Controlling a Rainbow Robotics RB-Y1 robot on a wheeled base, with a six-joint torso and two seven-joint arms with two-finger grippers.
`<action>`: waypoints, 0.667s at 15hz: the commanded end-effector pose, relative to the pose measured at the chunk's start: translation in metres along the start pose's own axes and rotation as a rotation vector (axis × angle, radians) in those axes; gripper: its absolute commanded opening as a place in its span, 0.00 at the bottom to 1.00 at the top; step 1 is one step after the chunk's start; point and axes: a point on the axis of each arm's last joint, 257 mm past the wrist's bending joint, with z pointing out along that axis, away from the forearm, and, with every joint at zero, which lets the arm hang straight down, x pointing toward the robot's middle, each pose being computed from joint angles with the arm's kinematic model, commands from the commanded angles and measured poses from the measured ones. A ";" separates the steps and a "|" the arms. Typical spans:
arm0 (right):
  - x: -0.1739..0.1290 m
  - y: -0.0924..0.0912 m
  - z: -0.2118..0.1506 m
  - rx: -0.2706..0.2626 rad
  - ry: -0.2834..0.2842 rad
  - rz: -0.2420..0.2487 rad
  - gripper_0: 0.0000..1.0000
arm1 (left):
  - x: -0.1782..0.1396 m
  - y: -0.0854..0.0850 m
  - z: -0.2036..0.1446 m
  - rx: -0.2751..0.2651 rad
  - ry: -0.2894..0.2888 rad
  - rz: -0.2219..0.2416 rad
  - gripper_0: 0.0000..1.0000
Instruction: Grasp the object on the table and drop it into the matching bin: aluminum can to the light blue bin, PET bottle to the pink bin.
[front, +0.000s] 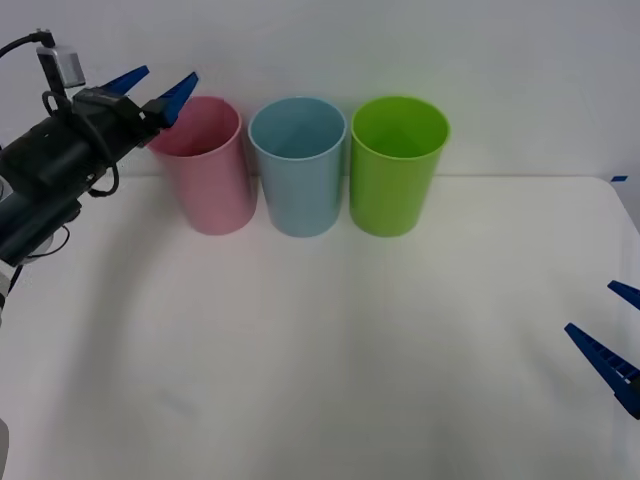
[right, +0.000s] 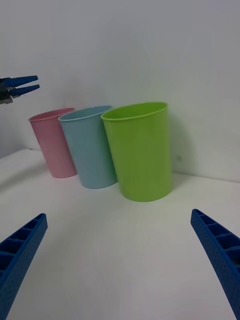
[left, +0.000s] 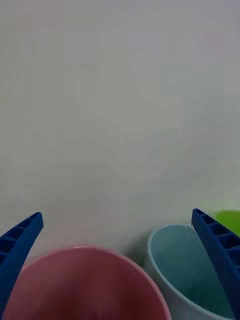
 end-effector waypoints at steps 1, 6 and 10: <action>0.000 0.000 0.000 0.000 0.000 0.000 1.00 | -0.001 0.000 -0.033 0.008 -0.010 -0.006 1.00; 0.000 0.000 0.000 0.000 0.000 0.000 1.00 | -0.001 0.009 -0.098 -0.008 -0.002 0.009 1.00; 0.000 0.000 0.000 0.000 0.000 0.000 1.00 | 0.005 0.015 -0.148 0.011 0.027 0.022 1.00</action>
